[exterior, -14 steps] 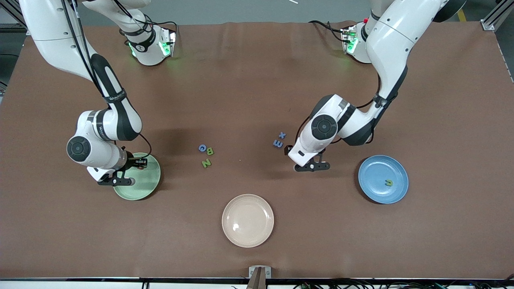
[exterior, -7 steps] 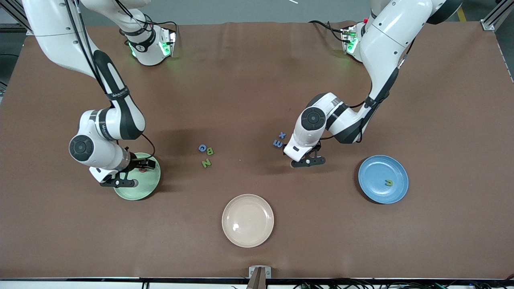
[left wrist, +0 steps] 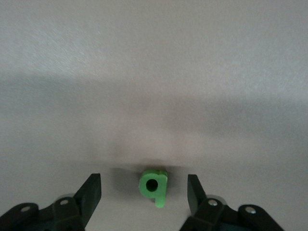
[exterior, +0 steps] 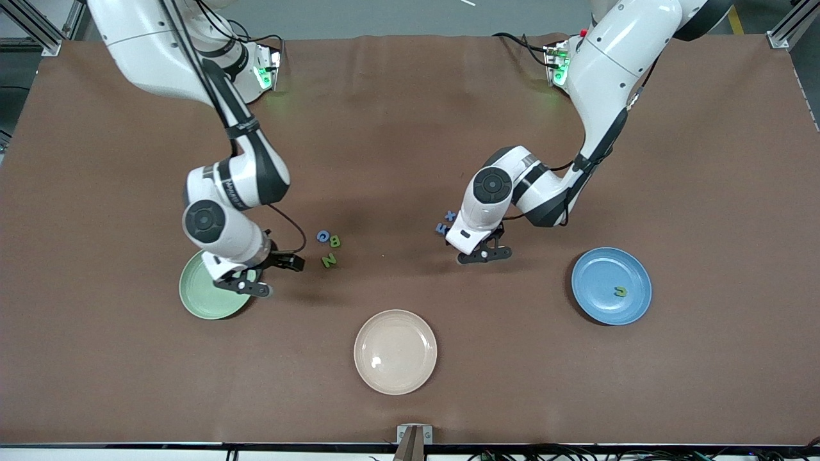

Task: Sort upper and lower case letters into plates
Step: 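Grasp the q with the left gripper while the right gripper grasps the N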

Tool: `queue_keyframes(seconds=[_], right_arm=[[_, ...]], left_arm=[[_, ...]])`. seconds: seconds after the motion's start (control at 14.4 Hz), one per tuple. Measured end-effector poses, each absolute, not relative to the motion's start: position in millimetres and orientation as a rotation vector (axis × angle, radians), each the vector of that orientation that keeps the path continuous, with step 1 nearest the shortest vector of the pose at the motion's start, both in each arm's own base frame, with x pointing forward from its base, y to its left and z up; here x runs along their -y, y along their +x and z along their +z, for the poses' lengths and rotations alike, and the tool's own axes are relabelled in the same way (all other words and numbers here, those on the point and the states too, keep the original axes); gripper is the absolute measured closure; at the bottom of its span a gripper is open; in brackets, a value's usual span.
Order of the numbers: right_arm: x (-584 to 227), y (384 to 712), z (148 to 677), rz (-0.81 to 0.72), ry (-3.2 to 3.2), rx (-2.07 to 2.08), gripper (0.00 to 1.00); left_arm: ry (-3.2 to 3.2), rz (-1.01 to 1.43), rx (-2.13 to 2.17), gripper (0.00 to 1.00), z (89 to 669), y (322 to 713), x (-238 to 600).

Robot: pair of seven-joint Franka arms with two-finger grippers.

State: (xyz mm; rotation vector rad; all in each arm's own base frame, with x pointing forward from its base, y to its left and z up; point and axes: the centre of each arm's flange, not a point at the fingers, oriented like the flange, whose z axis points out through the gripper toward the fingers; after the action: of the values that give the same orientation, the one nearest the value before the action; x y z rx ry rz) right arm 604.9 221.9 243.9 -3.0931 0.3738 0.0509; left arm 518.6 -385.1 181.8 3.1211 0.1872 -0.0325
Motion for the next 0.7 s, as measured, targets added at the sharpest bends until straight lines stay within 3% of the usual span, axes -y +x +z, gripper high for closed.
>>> queue_keyframes(seconds=[0.28, 0.35, 0.42, 0.49, 0.7], right_arm=[[-260, 594, 206, 0.002, -3.07, -0.46, 0.0], [-266, 591, 200, -0.004, -3.068, -0.461, 0.0], [-273, 588, 194, -0.009, -3.068, -0.45, 0.0], [-281, 585, 190, -0.01, -3.071, -0.428, 0.0], [-307, 574, 185, -0.016, -3.08, -0.352, 0.0]], left_arm=[[3.125, -0.054, -0.173, 0.22, 172, 512, 390], [3.125, -0.056, -0.173, 0.28, 171, 512, 390], [3.125, -0.056, -0.173, 0.28, 171, 512, 390], [3.125, -0.055, -0.173, 0.33, 171, 512, 390], [3.122, -0.042, -0.177, 0.68, 176, 515, 390]])
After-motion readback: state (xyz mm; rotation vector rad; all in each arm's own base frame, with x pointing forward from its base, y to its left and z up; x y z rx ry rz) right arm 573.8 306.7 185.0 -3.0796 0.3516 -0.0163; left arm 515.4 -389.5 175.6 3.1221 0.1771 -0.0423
